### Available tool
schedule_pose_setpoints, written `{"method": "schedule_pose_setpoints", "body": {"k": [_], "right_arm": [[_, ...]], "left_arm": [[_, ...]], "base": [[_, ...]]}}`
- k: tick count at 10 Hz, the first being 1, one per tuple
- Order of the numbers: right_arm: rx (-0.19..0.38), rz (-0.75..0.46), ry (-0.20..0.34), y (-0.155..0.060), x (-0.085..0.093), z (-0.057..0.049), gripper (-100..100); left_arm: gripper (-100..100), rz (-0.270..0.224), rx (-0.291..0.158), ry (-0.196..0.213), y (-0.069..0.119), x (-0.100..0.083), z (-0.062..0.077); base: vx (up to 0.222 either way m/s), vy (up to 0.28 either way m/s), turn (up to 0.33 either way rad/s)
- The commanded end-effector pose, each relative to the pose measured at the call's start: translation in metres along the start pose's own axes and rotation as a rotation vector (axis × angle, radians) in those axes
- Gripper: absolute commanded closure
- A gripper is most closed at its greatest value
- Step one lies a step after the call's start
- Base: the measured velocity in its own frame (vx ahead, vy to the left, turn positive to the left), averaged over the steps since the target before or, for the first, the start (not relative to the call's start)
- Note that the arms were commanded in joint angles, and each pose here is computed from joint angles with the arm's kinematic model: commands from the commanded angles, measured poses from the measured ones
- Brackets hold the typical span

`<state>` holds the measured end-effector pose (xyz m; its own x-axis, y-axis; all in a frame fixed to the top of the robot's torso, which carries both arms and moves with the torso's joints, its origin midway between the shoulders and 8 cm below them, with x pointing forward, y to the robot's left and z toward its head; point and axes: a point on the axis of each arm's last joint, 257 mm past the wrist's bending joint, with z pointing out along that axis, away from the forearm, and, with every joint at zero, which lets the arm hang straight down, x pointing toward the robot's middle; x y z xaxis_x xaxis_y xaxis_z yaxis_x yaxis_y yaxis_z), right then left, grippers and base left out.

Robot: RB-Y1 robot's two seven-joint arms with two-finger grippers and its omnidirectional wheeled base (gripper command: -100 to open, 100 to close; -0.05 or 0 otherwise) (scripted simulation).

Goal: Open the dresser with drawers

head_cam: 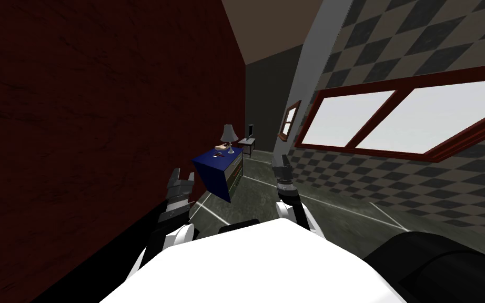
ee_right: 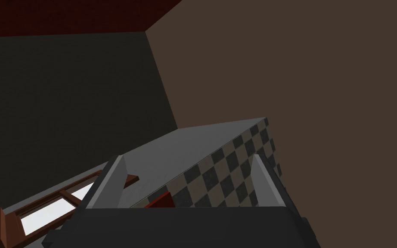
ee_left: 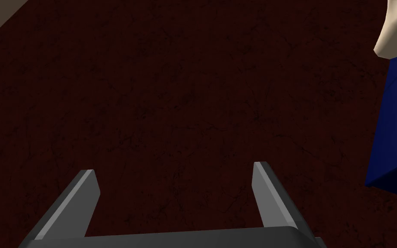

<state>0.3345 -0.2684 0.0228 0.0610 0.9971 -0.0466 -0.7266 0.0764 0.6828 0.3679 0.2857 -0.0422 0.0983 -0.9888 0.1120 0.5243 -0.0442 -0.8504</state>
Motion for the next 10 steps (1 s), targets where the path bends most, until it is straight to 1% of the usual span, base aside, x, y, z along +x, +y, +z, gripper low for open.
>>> {"method": "schedule_pose_setpoints", "body": {"k": [1,9,10], "right_arm": [[0.000,0.000,0.000,0.0000,0.0000,0.0000,0],[0.000,0.000,0.000,0.0002,0.0000,0.0001,0],[0.000,0.000,0.000,0.0002,0.0000,0.0001,0]], "left_arm": [[0,0.000,0.000,0.000,0.0000,0.0000,0.0000],[0,0.000,0.000,0.000,-0.0002,0.0000,0.0000],[-100,0.017,-0.012,0.030,0.0027,0.0013,-0.0022]], "base": [[0.000,0.000,0.000],[0.000,0.000,0.000],[0.030,-0.008,-0.050]]}}
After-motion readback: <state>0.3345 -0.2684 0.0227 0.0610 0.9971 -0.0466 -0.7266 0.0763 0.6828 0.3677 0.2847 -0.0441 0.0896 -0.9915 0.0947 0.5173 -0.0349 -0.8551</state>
